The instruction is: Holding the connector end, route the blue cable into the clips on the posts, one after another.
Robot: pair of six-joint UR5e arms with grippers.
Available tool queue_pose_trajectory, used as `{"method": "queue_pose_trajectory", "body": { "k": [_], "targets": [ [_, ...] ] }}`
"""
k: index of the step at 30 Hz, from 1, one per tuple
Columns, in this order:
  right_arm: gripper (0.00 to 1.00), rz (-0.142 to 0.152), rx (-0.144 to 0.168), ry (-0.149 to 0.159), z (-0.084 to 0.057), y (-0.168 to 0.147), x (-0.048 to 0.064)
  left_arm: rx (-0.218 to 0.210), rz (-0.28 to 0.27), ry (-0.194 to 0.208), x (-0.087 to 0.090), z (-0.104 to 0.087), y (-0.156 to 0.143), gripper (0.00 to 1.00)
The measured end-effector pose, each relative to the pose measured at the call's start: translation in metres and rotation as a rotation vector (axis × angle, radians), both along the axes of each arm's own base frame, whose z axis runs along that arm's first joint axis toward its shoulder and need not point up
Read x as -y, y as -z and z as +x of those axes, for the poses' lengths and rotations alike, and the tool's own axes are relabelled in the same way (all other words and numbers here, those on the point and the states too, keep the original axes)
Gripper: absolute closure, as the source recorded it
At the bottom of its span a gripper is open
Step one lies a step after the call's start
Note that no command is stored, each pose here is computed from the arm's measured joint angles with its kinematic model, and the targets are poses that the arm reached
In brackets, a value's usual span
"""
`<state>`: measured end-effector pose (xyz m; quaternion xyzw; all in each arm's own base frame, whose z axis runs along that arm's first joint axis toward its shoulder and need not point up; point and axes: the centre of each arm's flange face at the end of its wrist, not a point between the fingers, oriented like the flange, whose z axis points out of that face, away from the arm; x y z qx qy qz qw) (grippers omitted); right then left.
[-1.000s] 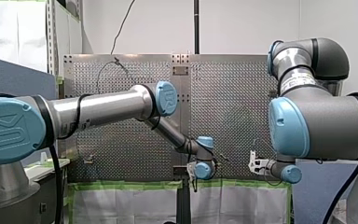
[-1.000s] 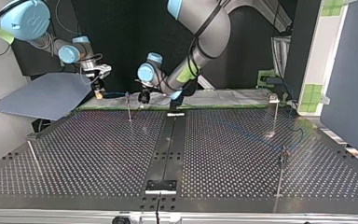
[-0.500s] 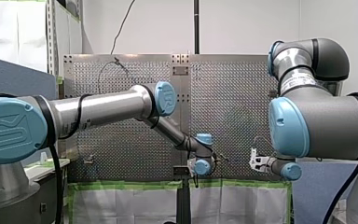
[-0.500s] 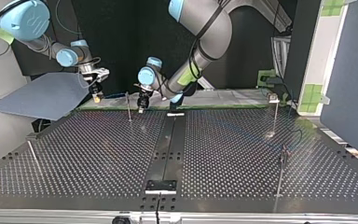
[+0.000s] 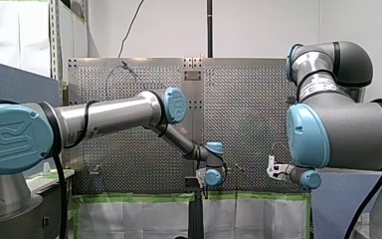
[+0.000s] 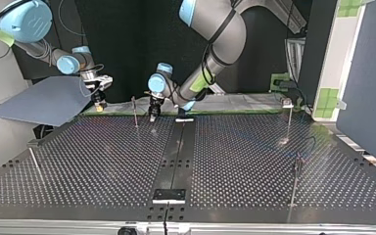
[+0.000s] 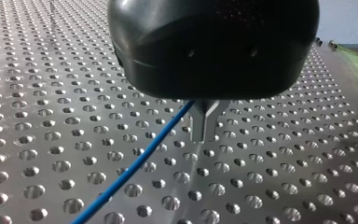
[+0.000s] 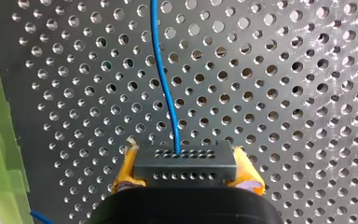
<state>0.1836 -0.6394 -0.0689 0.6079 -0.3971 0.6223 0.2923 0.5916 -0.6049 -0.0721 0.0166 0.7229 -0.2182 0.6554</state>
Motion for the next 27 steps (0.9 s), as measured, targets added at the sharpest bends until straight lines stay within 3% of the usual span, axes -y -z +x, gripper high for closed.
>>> {"method": "queue_pose_trajectory", "body": {
  "k": [4, 8, 13, 15, 17, 18, 19, 20, 21, 22, 27],
  "targets": [
    [1.00, -0.001, 0.002, -0.003, 0.001, -0.001, 0.004, -0.012, 0.010, 0.006, -0.003, 0.001, 0.001, 1.00],
    [1.00, -0.003, 0.001, -0.003, 0.001, -0.004, 0.009, -0.024, 0.030, 0.008, -0.004, 0.000, 0.003, 0.83],
    [1.00, -0.006, 0.001, -0.002, 0.000, -0.006, 0.015, -0.030, 0.066, 0.018, -0.005, -0.001, 0.004, 0.83],
    [1.00, -0.005, 0.000, -0.004, 0.001, -0.007, 0.016, -0.031, 0.074, 0.027, -0.006, -0.001, 0.005, 0.78],
    [1.00, -0.006, -0.003, -0.007, 0.002, -0.007, 0.017, -0.032, 0.084, 0.025, -0.007, 0.000, 0.005, 0.56],
    [1.00, -0.006, -0.005, -0.008, 0.003, -0.007, 0.017, -0.031, 0.093, 0.019, -0.008, 0.000, 0.005, 0.56],
    [1.00, -0.006, -0.008, -0.009, 0.004, -0.007, 0.017, -0.028, 0.102, 0.013, -0.009, 0.000, 0.005, 0.33],
    [1.00, -0.007, -0.009, -0.010, 0.004, -0.007, 0.017, -0.026, 0.110, 0.008, -0.009, 0.001, 0.005, 0.18],
    [1.00, -0.007, -0.011, -0.011, 0.004, -0.007, 0.017, -0.023, 0.121, 0.001, -0.010, 0.001, 0.005, 0.18],
    [1.00, -0.008, -0.012, -0.011, 0.005, -0.007, 0.017, -0.023, 0.128, -0.005, -0.011, 0.001, 0.006, 0.00],
    [1.00, -0.008, -0.017, -0.012, 0.006, -0.006, 0.017, -0.044, 0.162, -0.036, -0.016, -0.001, 0.008, 0.00]
  ]
}}
